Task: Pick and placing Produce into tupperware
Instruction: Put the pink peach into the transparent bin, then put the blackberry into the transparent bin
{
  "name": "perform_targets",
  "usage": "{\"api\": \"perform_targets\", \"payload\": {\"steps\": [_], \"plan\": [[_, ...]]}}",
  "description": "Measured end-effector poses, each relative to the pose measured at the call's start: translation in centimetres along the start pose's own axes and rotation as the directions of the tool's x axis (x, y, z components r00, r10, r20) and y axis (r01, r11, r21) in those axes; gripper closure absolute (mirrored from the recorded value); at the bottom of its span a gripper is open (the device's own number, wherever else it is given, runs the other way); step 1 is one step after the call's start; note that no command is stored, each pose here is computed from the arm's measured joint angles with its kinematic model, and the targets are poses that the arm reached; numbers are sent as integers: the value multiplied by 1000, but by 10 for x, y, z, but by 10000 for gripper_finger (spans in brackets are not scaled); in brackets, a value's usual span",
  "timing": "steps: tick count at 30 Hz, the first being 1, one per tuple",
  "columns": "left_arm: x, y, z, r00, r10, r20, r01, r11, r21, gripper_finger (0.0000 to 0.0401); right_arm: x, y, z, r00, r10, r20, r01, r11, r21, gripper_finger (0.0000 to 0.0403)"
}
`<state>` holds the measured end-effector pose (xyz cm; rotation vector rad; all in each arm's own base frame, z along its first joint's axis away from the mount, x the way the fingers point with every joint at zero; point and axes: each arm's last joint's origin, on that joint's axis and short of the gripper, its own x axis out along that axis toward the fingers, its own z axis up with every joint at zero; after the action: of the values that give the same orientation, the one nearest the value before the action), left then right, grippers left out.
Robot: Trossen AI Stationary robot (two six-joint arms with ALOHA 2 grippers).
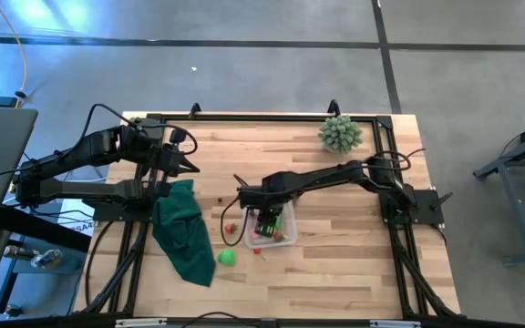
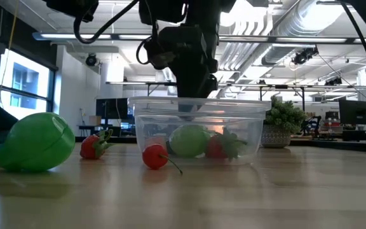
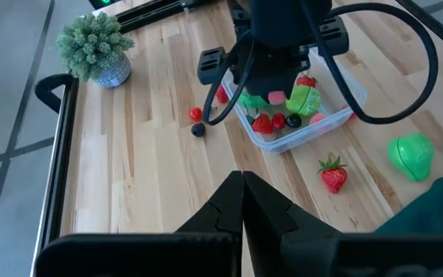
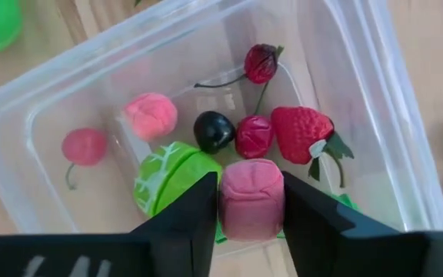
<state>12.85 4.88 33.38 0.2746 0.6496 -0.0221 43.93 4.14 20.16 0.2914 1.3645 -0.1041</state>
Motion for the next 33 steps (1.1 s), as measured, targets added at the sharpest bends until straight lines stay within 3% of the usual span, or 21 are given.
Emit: {"api": "perform_targets", "payload": {"steps": [7, 13, 19, 25, 33], "plan": [[0, 0, 0, 1000, 0, 0, 0, 1000, 0, 400, 0, -2, 1, 1000, -21, 11, 21, 999, -39, 205], [0, 0, 0, 1000, 0, 0, 0, 1000, 0, 400, -4, -2, 1, 1000, -8, 21, 9, 999, -44, 185], [0, 0, 0, 1000, 0, 0, 0, 1000, 0, 400, -50, -7, -2, 992, -12, 123, 9, 1000, 22, 185], [0, 0, 0, 1000, 0, 0, 0, 1000, 0, 400, -100, -35, -6, 967, -108, 230, 67, 981, 180, 185], [0, 0, 0, 1000, 0, 0, 0, 1000, 0, 400, -106, -90, 5, 967, -121, 224, 55, 957, 284, 185]]}}
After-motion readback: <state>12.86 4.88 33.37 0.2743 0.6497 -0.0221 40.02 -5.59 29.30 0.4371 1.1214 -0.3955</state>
